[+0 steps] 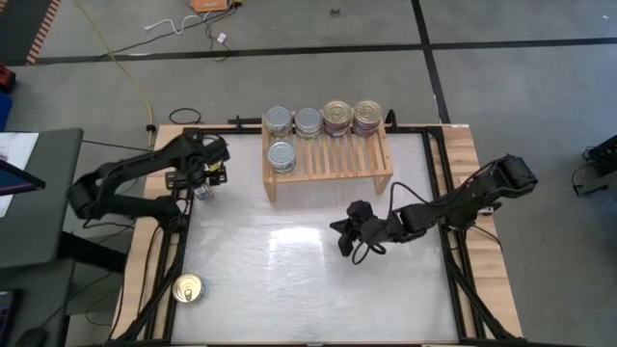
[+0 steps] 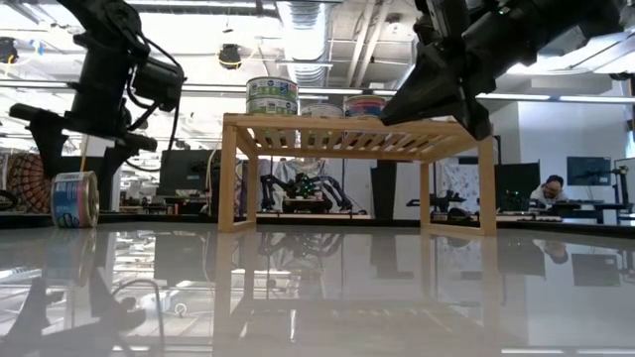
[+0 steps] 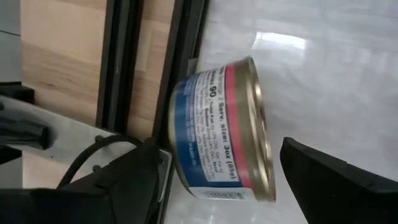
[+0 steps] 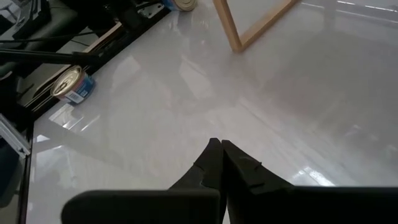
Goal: Stack canned seafood by type on shelf
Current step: Put the blue tuna can on the shelf
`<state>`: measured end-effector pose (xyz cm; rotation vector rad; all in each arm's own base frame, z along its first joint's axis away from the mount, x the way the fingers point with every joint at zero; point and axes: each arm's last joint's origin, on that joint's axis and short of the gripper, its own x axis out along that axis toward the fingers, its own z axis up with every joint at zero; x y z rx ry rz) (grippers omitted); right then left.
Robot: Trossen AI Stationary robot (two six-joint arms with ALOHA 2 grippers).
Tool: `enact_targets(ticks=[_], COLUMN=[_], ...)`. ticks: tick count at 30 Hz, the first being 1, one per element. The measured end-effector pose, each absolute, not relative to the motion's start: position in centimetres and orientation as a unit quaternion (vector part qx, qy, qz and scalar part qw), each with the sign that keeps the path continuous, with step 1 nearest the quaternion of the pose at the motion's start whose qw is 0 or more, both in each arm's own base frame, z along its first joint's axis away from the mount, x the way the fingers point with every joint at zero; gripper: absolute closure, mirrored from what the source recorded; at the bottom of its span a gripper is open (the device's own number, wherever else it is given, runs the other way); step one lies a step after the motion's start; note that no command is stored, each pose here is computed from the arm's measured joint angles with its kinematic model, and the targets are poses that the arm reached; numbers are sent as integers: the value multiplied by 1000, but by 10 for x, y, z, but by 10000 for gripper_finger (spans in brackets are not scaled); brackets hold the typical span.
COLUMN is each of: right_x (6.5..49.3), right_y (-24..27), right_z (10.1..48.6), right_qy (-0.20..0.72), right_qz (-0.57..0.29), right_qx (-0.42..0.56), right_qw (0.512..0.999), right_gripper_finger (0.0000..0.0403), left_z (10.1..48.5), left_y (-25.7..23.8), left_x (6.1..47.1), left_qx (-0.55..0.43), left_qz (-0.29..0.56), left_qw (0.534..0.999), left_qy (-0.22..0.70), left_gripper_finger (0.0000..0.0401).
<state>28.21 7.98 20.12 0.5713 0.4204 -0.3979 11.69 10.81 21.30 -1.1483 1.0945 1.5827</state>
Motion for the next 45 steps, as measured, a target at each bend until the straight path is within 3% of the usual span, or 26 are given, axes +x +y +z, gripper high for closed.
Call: enact_targets(ticks=[6,14,21,28,35,40,45], right_x=[281,281,281,281,281,281,274], right_y=[83,83,83,83,83,83,86], right_z=[201,201,201,201,201,201,194], right_qy=[206,206,206,206,205,205,263], right_qz=[-189,-189,-189,-189,-190,-192,-177], right_qx=[277,277,277,277,283,311,353], right_qw=[919,919,919,919,917,908,880], right_gripper_finger=[376,376,376,376,376,376,376], left_z=[205,196,205,239,290,305,305], left_y=[110,107,98,62,20,-10,-48], left_x=[119,117,115,113,102,135,176], left_qx=[-464,-482,-496,-538,-578,-582,-573], left_qz=[636,629,604,516,440,320,237], left_qw=[436,425,455,544,635,716,761], left_qy=[436,437,427,384,262,216,189], left_gripper_finger=[111,218,221,221,221,221,221])
